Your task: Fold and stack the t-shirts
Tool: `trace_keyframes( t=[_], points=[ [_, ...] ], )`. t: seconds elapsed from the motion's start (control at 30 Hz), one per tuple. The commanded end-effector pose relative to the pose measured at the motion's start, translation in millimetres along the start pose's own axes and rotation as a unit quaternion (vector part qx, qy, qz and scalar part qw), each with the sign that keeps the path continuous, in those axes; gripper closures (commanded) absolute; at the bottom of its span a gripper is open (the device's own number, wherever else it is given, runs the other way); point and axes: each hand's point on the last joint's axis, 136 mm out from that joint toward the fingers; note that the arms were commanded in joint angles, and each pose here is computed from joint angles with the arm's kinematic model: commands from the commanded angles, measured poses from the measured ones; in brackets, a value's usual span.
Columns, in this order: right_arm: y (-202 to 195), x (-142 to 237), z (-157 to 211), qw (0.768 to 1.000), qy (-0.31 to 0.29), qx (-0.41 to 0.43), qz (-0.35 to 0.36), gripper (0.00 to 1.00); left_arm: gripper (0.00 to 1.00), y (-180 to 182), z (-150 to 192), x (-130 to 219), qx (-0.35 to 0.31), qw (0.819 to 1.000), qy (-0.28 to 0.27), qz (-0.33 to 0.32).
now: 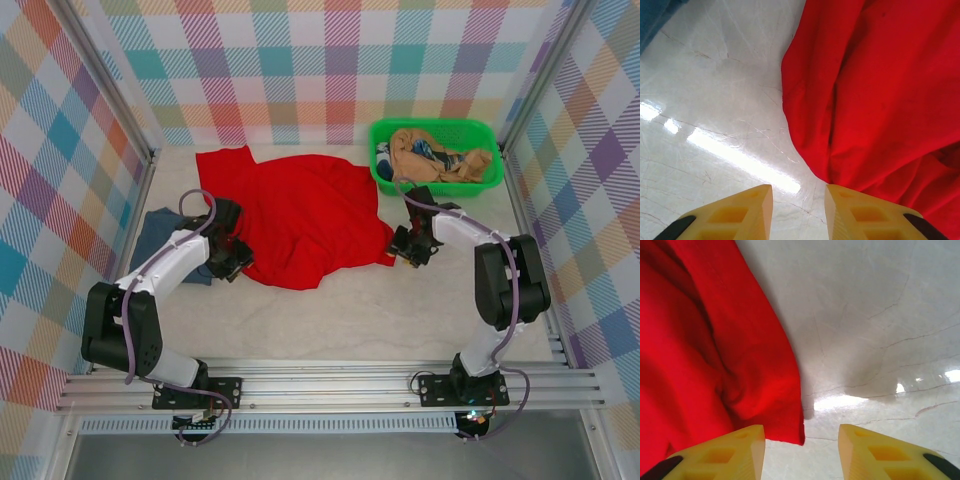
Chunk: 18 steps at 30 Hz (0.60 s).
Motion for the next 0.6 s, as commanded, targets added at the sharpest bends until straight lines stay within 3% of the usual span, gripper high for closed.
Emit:
trace_keyframes(
  t=[0.0,0.2,0.37,0.57],
  points=[
    [11.5,-5.5,-2.8,1.000,-0.008,-0.016,-0.023,0.57,0.68,-1.2,-3.4,-0.5,0.010,1.000,-0.002,0.009],
    [10.3,-19.0,10.5,0.999,0.017,-0.045,-0.022,0.66,0.69,-1.4,-4.3,5.0,0.003,1.000,-0.006,0.012],
    [6.0,-24.1,19.2,0.998,0.027,-0.054,-0.008,0.68,0.69,5.1,-1.7,0.2,-0.001,1.000,-0.001,0.001],
    [4.7,-28.8,20.2,0.998,0.030,-0.053,0.004,0.67,0.49,1.2,7.0,-30.3,0.014,0.999,0.030,0.013]
  ],
)
Point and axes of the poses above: each hand's point on the last joint's axis, 136 mm out from that joint toward the fingers, its own x axis back along the fingers, its own y axis along the line the jaws close on, z = x × y, and after that the axes turned 10 degrees about x, right-handed
